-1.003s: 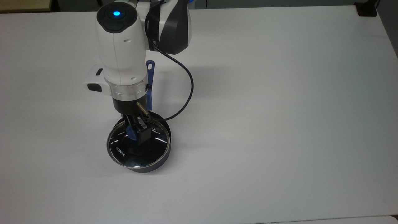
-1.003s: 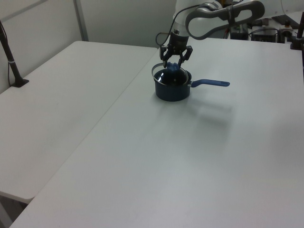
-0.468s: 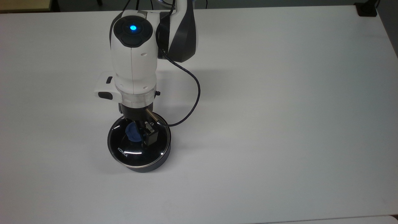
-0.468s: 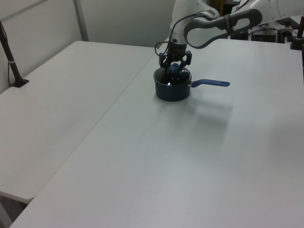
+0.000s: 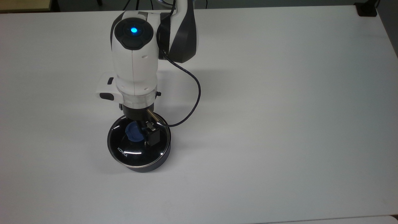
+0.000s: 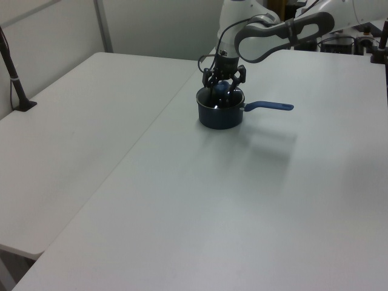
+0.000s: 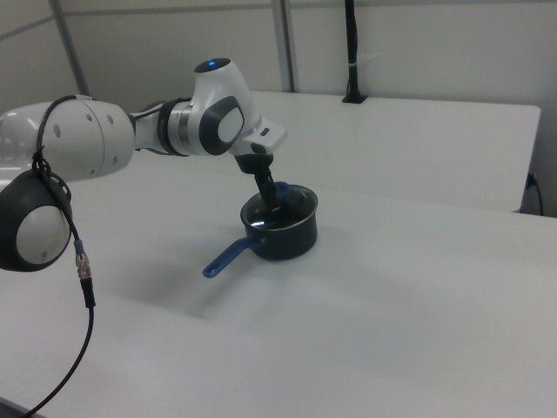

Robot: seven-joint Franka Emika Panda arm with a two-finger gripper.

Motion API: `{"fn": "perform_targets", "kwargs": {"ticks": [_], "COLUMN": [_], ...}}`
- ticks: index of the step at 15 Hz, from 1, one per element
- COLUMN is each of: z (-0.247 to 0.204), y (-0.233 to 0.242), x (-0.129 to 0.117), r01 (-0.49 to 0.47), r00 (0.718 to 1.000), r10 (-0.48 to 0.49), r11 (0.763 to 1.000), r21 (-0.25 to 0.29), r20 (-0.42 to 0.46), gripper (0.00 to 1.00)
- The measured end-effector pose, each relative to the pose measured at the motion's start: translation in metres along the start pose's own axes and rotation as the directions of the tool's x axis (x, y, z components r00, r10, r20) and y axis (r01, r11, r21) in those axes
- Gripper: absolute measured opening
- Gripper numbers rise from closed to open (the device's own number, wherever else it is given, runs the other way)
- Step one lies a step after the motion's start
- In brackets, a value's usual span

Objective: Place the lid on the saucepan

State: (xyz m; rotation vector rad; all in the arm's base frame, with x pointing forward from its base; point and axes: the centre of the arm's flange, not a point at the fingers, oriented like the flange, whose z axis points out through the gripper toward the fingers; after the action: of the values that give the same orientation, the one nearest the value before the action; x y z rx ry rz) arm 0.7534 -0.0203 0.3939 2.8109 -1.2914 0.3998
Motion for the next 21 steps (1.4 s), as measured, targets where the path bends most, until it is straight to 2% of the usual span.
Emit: {"fn": "perform_targets", "kwargs": {"ticks": [1,5,7,8,10,13,16,19,21], "z": [0.000,-0.032,-0.058,-0.070,-0.105,-0.139,-0.175,-0.187,-0.183], "y": [-0.001,-0.014,-0.007,-0.004,0.008,0.039,0.067,0.080,0.083], "x": [-0.004,-0.028,-0.036,-0.045,-0.077,-0.096,-0.110,-0.117,-0.117], "r01": [0.011,0.101,0.206,0.274,0.460,0.608,0.673,0.739,0.759], "r00": [1.000,0.990,0.968,0.948,0.864,0.762,0.702,0.627,0.599], "r10": [-0.011,-0.101,-0.204,-0.271,-0.459,-0.607,-0.670,-0.737,-0.756], "r11": [1.000,0.995,0.979,0.962,0.887,0.791,0.735,0.665,0.641], "r21": [-0.009,0.005,0.001,0.008,0.043,0.071,0.084,0.105,0.112], "r20": [0.012,0.099,0.144,0.168,0.207,0.225,0.242,0.253,0.264], "gripper": [1.00,1.00,1.00,1.00,1.00,1.00,1.00,1.00,1.00]}}
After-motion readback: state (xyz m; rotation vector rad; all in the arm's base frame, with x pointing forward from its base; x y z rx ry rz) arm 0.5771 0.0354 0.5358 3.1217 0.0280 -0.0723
